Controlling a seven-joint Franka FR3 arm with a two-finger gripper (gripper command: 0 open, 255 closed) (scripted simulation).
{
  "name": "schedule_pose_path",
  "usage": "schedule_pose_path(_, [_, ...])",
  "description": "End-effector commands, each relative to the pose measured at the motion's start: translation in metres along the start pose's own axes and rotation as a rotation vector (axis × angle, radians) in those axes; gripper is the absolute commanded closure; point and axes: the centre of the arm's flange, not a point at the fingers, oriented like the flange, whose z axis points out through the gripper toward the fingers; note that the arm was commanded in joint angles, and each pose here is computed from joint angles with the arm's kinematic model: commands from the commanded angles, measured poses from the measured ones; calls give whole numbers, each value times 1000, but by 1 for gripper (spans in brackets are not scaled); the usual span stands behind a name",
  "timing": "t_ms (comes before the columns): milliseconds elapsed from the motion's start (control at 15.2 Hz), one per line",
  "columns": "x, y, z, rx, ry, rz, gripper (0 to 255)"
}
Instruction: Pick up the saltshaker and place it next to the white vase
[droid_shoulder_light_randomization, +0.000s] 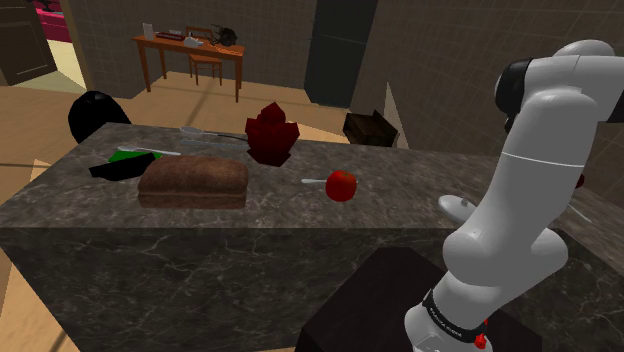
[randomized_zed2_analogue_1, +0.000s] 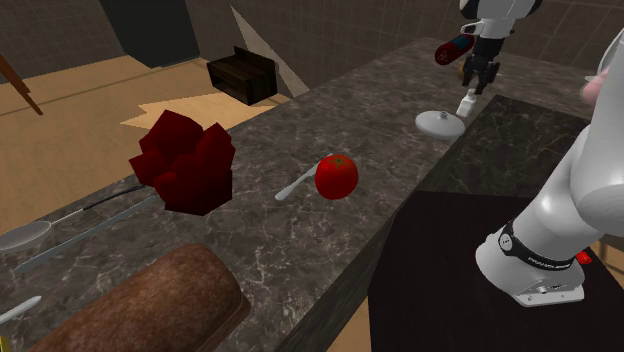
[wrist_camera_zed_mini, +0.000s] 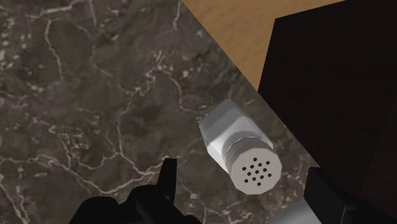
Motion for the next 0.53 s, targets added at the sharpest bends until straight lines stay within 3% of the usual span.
schedule_pose_path(0, [0, 0, 0, 0, 0, 0, 0])
schedule_pose_path(132, [0, 0, 0, 0, 0, 0, 0])
schedule_pose_path(396, [0, 0, -50, 0, 0, 0, 0])
schedule_pose_path(462, [0, 0, -50, 0, 0, 0, 0])
